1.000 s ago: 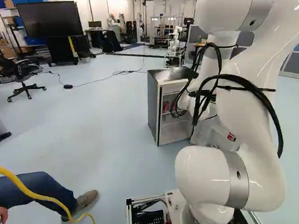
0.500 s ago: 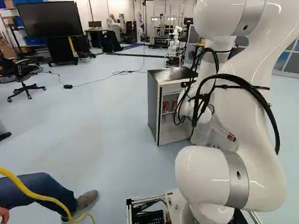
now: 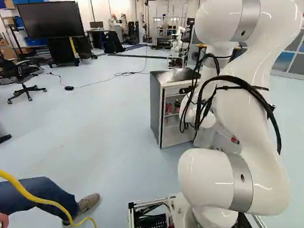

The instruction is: Grab a drink from the fridge

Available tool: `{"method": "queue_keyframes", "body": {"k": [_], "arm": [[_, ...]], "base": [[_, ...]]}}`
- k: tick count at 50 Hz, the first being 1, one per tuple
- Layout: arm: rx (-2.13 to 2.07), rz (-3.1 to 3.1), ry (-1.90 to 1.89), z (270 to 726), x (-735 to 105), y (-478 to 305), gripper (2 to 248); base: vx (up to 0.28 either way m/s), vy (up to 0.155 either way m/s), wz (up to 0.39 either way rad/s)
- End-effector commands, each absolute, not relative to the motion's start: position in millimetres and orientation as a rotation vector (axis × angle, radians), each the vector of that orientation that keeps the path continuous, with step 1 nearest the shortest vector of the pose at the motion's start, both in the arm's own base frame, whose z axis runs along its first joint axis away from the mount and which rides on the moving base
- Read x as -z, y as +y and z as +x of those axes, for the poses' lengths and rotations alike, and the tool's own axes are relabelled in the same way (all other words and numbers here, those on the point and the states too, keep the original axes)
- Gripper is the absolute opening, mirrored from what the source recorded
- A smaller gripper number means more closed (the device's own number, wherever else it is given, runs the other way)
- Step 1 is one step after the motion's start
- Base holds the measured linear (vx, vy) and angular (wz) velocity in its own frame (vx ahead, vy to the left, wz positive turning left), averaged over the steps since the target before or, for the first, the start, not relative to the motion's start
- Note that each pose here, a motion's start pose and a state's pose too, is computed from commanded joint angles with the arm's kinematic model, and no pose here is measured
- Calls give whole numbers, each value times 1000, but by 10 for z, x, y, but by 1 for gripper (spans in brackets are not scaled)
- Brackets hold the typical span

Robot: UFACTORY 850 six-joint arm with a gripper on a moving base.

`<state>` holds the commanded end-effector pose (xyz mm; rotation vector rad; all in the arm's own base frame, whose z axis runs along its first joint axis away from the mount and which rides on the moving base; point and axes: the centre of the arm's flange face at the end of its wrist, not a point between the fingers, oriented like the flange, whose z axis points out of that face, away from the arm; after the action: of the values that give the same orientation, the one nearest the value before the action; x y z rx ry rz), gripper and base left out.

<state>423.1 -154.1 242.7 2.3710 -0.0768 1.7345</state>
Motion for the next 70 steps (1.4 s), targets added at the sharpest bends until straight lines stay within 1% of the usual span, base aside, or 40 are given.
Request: {"method": "queue_keyframes", "body": {"k": [22, 70], "arm": [[-1698, 2412, -80, 4303, -2168, -1555, 247], [-1648, 2427, -127, 4792, -1493, -1666, 247]], "base": [[0, 0, 0], [0, 0, 0]]}}
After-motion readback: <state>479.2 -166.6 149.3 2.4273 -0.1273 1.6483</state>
